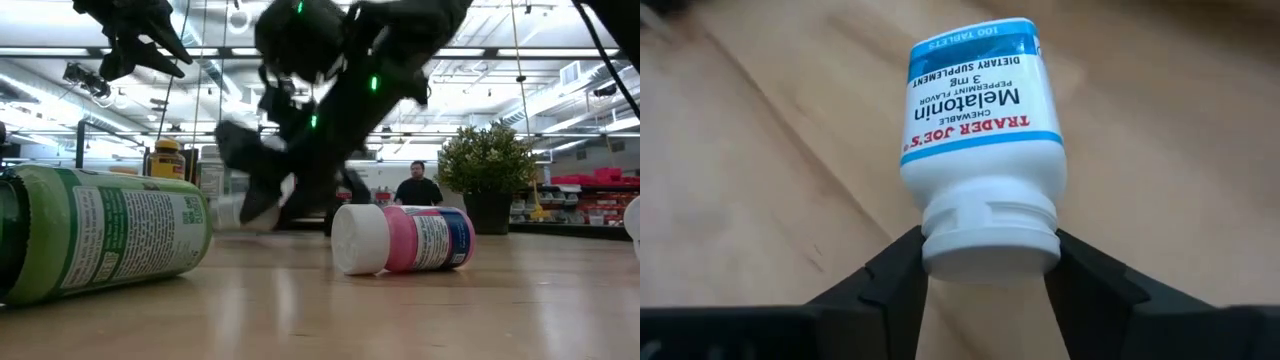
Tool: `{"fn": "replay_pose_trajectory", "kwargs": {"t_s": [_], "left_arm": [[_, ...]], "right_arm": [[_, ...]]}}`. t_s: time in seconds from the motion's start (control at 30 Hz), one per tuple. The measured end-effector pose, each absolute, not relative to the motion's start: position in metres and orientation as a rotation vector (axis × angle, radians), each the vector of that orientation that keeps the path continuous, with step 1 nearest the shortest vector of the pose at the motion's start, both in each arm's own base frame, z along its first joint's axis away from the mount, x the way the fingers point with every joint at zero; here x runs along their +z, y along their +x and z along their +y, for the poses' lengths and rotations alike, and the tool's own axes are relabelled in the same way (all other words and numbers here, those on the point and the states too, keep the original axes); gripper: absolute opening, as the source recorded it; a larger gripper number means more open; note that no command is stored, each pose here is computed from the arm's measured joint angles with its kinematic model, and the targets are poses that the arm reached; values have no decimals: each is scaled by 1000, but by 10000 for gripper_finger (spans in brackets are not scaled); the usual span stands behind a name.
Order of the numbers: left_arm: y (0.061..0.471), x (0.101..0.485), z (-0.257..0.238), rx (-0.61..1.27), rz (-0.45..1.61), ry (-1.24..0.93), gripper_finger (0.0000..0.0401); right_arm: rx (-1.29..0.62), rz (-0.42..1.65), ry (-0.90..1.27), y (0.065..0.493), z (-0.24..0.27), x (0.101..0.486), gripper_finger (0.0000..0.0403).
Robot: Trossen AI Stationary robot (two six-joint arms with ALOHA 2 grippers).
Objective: Pick and place medicine bottles onto shelf by color
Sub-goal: Put the blue medicine bottle on the shelf
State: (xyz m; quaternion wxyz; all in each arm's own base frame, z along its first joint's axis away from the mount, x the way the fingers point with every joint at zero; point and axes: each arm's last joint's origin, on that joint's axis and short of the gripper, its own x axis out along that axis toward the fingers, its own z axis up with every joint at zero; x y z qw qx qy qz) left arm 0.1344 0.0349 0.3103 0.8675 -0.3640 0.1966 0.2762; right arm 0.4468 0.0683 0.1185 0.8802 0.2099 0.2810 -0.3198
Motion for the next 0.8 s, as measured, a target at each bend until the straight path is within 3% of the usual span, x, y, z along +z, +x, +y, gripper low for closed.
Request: {"fn": "replay_pose_trajectory", "kwargs": {"t_s": [0.2,0.57,0.8], "left_arm": [[135,311,34,555,400,-794,130],[138,320,31,422,388,-832,112],[133,349,28,354,314,-818,101]], "right_arm": [[-545,599,343,441,39,180,184],[-234,700,539,408,-60,254,184],[-208,733,275,414,-74,316,184]]}}
